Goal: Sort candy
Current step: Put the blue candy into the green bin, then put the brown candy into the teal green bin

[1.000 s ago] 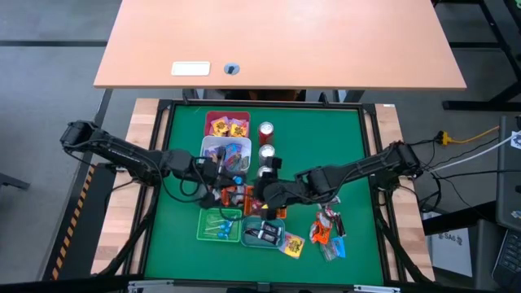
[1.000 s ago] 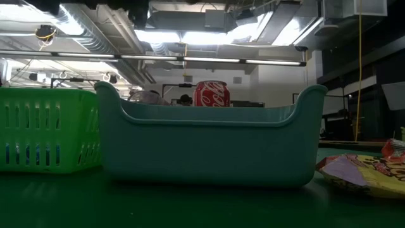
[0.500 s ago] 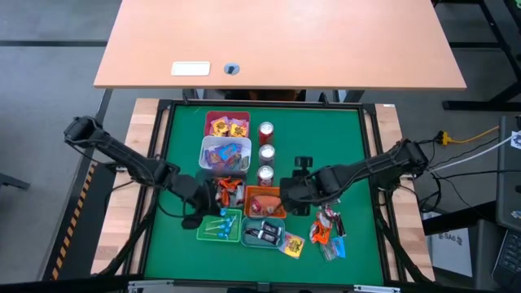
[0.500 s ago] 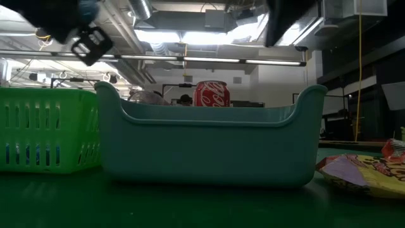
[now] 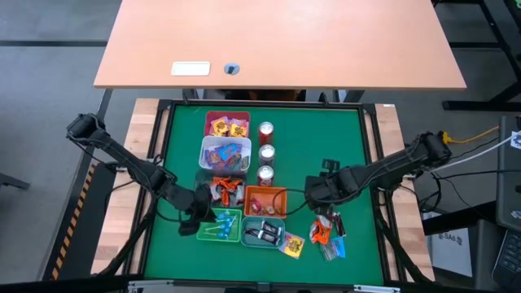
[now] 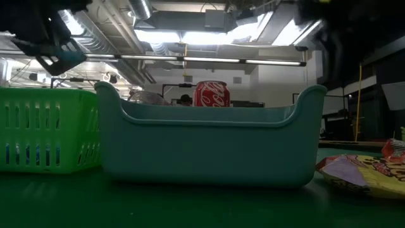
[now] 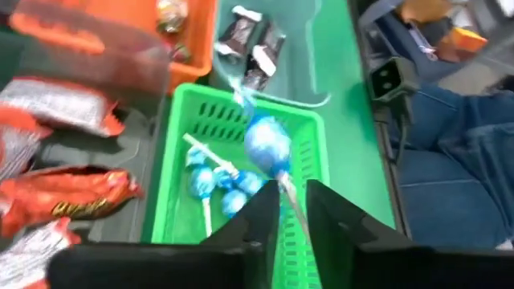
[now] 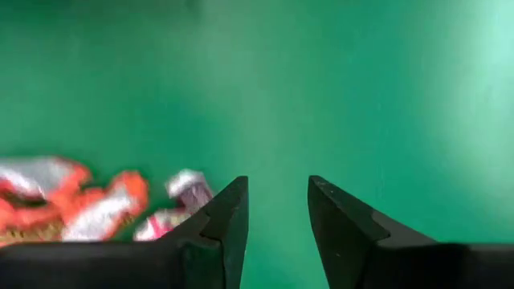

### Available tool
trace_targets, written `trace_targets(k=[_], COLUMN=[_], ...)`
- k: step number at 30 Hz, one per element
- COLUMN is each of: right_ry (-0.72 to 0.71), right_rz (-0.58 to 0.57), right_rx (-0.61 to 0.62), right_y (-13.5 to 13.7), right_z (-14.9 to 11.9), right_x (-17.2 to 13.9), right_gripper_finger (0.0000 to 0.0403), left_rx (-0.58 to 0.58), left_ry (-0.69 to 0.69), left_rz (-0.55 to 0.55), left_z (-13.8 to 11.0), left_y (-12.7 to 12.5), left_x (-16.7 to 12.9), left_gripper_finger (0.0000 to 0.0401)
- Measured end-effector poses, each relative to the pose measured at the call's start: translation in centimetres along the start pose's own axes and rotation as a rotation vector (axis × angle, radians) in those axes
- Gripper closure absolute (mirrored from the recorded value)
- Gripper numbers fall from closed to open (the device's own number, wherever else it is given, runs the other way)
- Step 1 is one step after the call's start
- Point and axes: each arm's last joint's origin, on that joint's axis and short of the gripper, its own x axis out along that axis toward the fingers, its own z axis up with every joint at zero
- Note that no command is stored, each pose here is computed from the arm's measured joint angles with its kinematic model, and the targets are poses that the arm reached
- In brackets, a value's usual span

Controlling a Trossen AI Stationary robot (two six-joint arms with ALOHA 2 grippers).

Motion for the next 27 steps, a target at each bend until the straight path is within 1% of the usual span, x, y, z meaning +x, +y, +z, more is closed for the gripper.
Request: trace_targets(k=[2,5,9,12,16,19,23,27], right_ry=[0.030,0.075,0.122,0.151,0.172,0.188,0.193,0.149], right_rz=[0.018,0.065,0.123,0.154,0.173,0.194,0.192,0.216], right_rx=[-0.004,-0.007,-0.009,-0.013,-0.057,-0.093,-0.101,-0.137], right_y=[-0.3,-0.4,-0.4,-0.3,-0.2,-0.2,-0.2,0.0], right_z=[-1.1,-2.5,-4.0,-4.8,-5.5,-5.9,-6.2,-6.3], right_x=[0.7,1.9,3.7,5.1,6.2,6.7,7.1,7.9], right_gripper_finger=[0.0274,0.0274,0.0274,0.0274,0.0274,0.0274,0.0274,0.0274], left_rx=[-0.025,-0.028,-0.028,-0.022,0.020,0.026,0.022,0.022], left_ry=[0.004,0.005,0.003,-0.018,-0.092,-0.147,-0.180,-0.179], left_rz=[0.014,0.016,0.016,0.040,0.135,0.195,0.207,0.208], left_z=[-0.1,-0.1,-0.1,0.0,0.2,0.5,0.7,0.7], left_y=[0.1,0.1,0.1,0.2,0.4,0.6,0.5,0.5], left_x=[0.0,0.0,0.0,0.0,0.0,-0.1,-0.1,-0.1], left_gripper_finger=[0.0328,0.0301,0.0281,0.0277,0.0277,0.0277,0.0277,0.0278])
